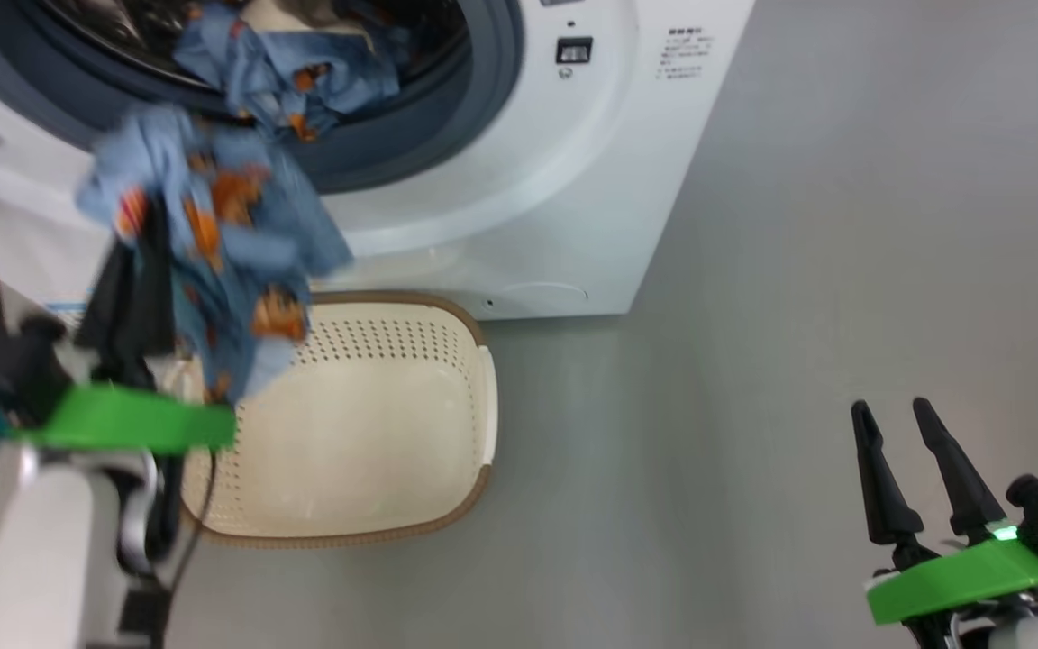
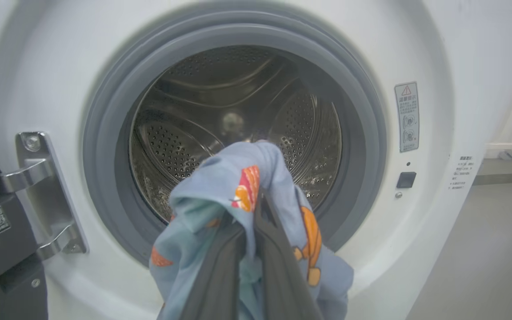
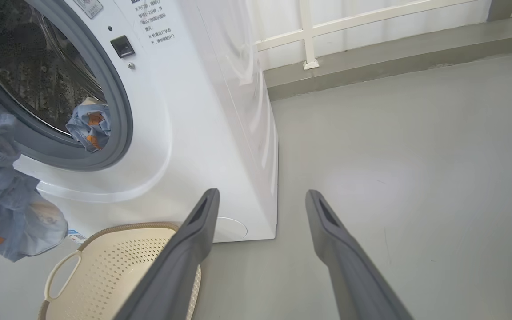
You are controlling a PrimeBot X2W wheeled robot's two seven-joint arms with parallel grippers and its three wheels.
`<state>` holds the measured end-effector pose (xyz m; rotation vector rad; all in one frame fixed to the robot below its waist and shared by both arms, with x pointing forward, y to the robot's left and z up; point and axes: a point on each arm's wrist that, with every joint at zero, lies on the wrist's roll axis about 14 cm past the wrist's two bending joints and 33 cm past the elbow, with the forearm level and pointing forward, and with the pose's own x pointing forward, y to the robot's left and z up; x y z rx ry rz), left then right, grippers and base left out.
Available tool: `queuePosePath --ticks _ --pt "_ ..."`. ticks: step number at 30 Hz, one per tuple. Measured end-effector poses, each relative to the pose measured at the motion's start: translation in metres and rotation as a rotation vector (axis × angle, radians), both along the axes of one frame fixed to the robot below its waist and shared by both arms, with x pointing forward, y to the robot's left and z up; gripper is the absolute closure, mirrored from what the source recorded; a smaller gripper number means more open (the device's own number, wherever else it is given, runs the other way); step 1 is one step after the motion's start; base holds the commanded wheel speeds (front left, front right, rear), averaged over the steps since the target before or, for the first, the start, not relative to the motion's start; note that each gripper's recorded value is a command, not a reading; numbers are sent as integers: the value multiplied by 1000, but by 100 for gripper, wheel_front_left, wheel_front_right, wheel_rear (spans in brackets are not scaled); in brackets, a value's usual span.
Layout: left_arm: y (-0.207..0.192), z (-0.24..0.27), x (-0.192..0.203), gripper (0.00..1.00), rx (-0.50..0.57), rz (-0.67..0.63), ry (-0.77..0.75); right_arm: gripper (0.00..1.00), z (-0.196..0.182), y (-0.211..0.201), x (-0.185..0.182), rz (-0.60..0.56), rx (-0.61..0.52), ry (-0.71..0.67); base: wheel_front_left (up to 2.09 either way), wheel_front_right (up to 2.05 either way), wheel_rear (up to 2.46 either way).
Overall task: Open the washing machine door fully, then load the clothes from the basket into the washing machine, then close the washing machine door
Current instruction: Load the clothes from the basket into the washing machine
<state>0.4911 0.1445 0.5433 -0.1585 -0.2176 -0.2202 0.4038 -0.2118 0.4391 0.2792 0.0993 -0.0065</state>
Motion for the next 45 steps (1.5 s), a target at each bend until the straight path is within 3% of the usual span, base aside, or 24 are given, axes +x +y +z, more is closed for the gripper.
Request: queuePosePath --ticks 8,23,34,39,45 --pt "-16 10 64 100 -14 -25 -25 0 -6 1 12 -8 8 7 0 0 0" --pt "-37 -67 150 100 2 -45 208 0 -27 -5 24 -56 29 51 0 0 0" --pt "-54 -111 190 100 84 -78 335 0 -43 -10 26 -83 25 89 0 0 0" --pt "-62 -80 216 100 65 -80 248 0 -48 -12 24 -95 26 106 0 0 0" --pt "-57 2 240 100 -25 -27 -21 0 -51 -14 33 -98 22 102 0 0 0"
